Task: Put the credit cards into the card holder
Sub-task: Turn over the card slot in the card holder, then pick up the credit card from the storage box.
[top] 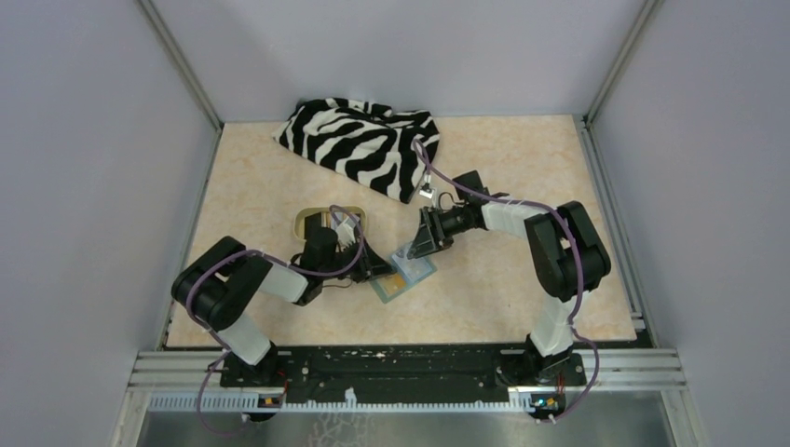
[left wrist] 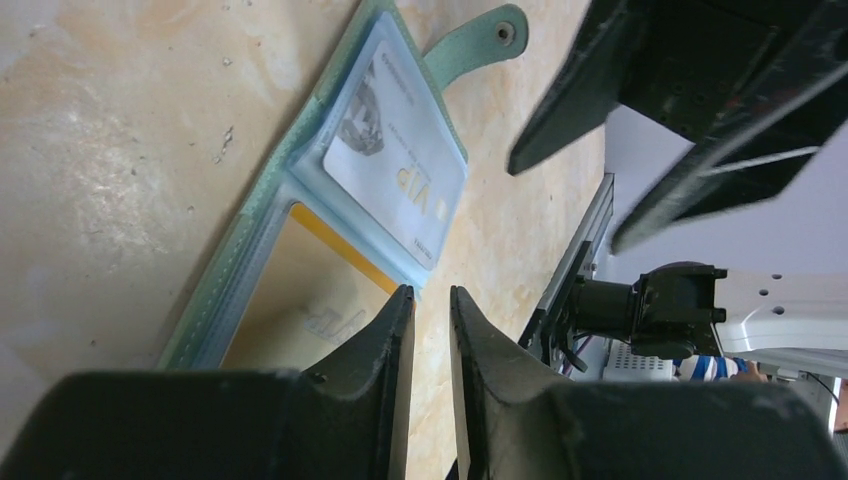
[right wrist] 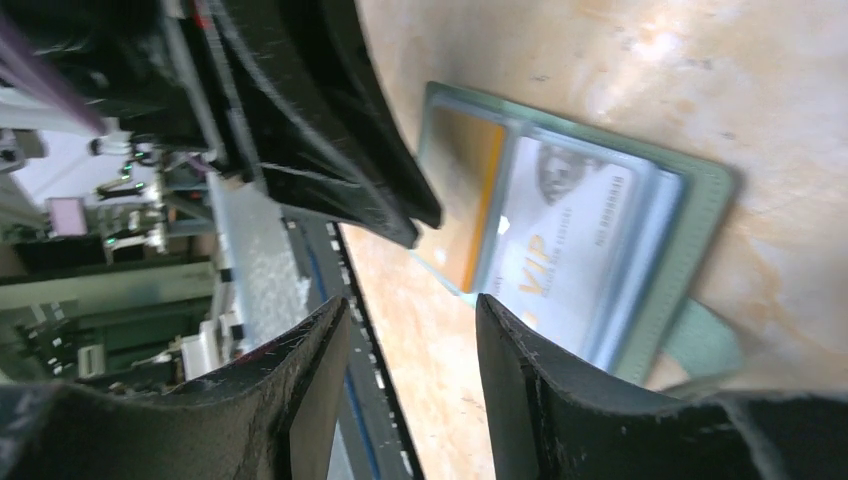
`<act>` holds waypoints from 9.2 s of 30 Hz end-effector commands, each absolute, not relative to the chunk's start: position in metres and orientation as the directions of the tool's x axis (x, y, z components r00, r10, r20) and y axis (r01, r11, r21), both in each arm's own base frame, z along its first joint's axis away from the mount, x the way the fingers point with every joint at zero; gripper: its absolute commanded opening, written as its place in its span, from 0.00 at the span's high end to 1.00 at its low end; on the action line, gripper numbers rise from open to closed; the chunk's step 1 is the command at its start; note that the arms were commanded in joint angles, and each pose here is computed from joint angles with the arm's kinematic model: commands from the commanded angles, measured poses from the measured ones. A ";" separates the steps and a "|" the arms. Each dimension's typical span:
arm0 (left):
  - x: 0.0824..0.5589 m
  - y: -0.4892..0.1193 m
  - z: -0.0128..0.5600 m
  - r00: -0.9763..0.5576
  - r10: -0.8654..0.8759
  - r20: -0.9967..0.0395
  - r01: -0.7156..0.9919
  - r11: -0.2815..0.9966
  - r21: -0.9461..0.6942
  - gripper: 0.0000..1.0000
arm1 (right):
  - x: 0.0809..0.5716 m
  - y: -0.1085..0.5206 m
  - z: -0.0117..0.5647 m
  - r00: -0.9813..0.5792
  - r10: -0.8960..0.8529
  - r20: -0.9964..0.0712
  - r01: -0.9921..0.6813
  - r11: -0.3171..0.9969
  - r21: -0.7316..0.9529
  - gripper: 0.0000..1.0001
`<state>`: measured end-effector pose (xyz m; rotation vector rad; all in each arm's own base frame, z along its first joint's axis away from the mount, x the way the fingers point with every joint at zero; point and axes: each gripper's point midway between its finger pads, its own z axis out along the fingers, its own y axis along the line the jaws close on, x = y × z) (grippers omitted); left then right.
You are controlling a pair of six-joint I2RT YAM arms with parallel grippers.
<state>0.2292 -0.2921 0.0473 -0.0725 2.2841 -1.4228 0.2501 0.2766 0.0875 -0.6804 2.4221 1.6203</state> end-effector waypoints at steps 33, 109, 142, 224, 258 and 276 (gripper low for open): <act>0.239 -0.298 0.023 -0.914 -0.246 -0.324 0.158 0.521 -0.839 0.92 | 0.256 0.284 0.077 -0.867 -0.319 -0.382 -0.485 0.372 0.791 0.57; 0.215 -0.225 0.067 -0.803 -0.330 -0.497 0.174 0.667 -0.724 0.57 | 0.217 0.315 0.063 -0.826 -0.450 -0.340 -0.498 0.297 0.815 0.50; 0.359 -0.152 0.103 -0.711 0.062 -0.701 0.074 0.997 0.014 0.54 | 0.236 0.285 0.127 -0.514 -0.524 -0.679 -0.845 0.173 0.507 0.48; 0.296 -0.162 0.050 -0.677 -0.552 -0.486 -0.390 0.830 -0.399 0.83 | 0.335 0.365 0.075 -0.731 -0.354 -0.584 -0.623 0.695 0.359 0.34; 0.312 -0.184 0.041 -0.727 -0.504 -0.467 -0.327 0.851 -0.410 0.83 | 0.309 0.384 0.071 -0.868 -0.284 -0.408 -0.497 0.498 0.710 0.32; 0.315 -0.192 0.039 -0.739 -0.499 -0.452 -0.319 0.851 -0.418 0.83 | 0.288 0.403 0.103 -0.918 -0.219 -0.331 -0.382 0.266 0.885 0.36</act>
